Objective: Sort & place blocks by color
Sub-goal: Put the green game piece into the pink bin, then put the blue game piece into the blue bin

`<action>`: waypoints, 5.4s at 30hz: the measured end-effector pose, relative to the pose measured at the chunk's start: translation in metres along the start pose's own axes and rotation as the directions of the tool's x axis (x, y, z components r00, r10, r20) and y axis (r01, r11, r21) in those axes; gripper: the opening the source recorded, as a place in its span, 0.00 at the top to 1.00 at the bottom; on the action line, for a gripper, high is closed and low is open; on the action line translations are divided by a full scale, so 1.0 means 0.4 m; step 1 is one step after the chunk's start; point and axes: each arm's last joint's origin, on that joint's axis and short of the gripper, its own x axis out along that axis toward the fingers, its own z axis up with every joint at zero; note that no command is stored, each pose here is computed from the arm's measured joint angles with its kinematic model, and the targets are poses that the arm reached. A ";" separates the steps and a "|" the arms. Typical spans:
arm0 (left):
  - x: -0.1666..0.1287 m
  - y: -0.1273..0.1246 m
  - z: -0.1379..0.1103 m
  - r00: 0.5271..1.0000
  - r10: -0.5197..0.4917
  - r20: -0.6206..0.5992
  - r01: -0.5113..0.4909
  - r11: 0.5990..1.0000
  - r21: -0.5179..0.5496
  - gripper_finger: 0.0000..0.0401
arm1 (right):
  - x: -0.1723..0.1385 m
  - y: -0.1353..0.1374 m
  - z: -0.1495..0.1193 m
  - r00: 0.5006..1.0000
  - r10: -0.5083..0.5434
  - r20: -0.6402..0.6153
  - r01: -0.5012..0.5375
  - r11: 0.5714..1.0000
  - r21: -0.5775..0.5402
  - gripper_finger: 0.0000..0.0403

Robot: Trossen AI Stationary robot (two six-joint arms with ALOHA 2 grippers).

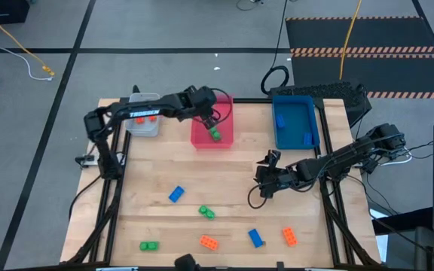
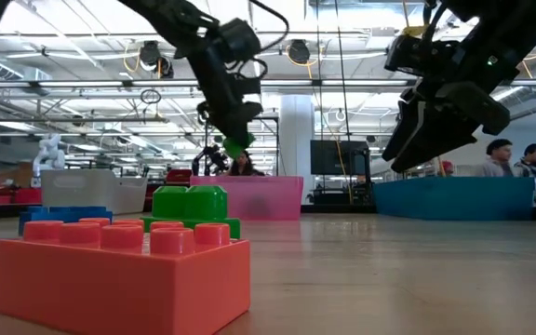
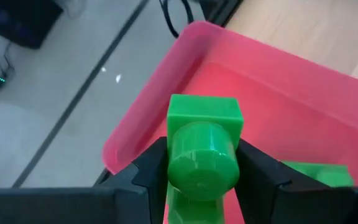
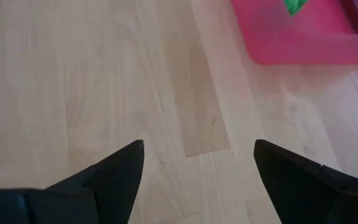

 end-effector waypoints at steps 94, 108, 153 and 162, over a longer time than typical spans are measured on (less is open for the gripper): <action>-0.400 -0.299 -0.494 0.768 -0.637 0.072 0.640 0.767 -0.038 0.45 | -0.048 -0.055 0.114 0.987 0.060 0.147 -0.075 0.992 0.101 0.26; -0.422 -0.308 -0.551 0.763 -0.631 -0.141 0.601 0.772 -0.205 0.55 | -0.042 -0.065 0.121 0.985 0.070 0.159 -0.077 0.996 0.038 0.26; -0.280 -0.364 -0.573 0.695 -0.575 -0.433 0.416 0.812 -0.410 0.09 | 0.019 -0.067 0.014 0.995 0.047 0.089 -0.035 0.990 -0.134 0.26; -0.260 -0.368 -0.570 0.707 -0.559 -0.433 0.387 0.818 -0.424 0.14 | 0.019 -0.067 0.015 0.995 0.047 0.092 -0.035 0.991 -0.130 0.26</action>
